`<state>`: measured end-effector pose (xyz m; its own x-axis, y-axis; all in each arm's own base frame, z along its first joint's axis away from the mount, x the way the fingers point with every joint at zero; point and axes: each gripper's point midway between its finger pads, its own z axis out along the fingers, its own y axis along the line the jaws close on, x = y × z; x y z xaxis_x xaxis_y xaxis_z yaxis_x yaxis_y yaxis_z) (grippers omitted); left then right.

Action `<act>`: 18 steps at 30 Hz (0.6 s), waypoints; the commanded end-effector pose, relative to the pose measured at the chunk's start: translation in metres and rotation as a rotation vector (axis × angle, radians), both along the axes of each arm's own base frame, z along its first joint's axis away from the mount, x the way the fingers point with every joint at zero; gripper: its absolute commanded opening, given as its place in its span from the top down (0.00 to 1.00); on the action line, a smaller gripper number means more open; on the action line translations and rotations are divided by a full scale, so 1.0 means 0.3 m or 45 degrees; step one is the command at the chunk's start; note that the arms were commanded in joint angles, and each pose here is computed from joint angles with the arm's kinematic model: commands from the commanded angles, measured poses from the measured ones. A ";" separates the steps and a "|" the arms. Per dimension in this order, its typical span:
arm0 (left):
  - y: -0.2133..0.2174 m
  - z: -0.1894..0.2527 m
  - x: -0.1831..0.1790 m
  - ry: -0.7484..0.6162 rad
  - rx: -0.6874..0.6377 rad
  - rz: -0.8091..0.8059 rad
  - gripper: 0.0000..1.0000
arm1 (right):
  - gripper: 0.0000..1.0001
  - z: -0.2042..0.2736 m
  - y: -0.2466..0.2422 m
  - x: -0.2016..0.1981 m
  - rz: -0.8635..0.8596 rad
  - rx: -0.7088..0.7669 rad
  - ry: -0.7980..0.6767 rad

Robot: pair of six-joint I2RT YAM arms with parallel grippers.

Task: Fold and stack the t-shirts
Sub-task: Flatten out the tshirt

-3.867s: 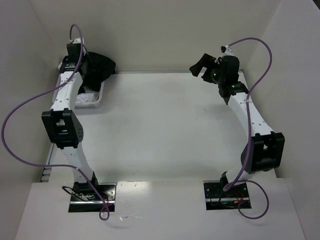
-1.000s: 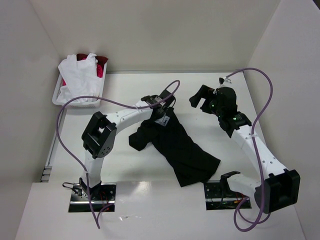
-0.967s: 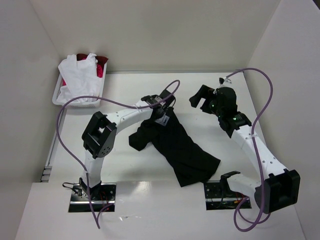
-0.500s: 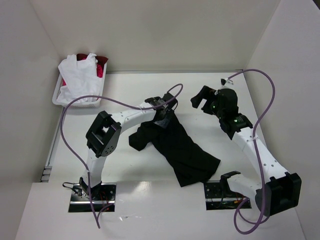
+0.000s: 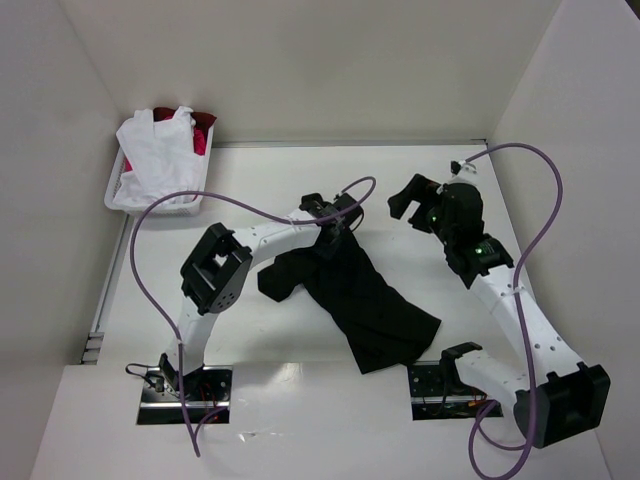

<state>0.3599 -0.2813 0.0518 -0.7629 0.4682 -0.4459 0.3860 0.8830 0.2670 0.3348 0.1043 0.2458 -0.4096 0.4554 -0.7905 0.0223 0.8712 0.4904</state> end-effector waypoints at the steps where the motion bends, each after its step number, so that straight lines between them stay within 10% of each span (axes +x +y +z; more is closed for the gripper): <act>1: 0.000 0.022 0.025 -0.044 0.041 0.004 0.43 | 0.00 0.022 -0.020 -0.015 -0.034 0.001 -0.034; 14: -0.024 0.079 0.044 -0.087 -0.019 0.026 0.99 | 0.00 0.007 -0.015 -0.035 -0.020 0.015 -0.019; 18: -0.080 0.219 0.067 -0.155 -0.161 0.016 1.00 | 0.00 -0.021 0.011 -0.056 0.044 0.034 0.007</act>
<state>0.3686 -0.2840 0.0651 -0.7542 0.4562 -0.4723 0.3621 0.8890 0.2803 0.3243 0.1038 0.2432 -0.4136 0.4636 -0.7836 0.0172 0.8645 0.5023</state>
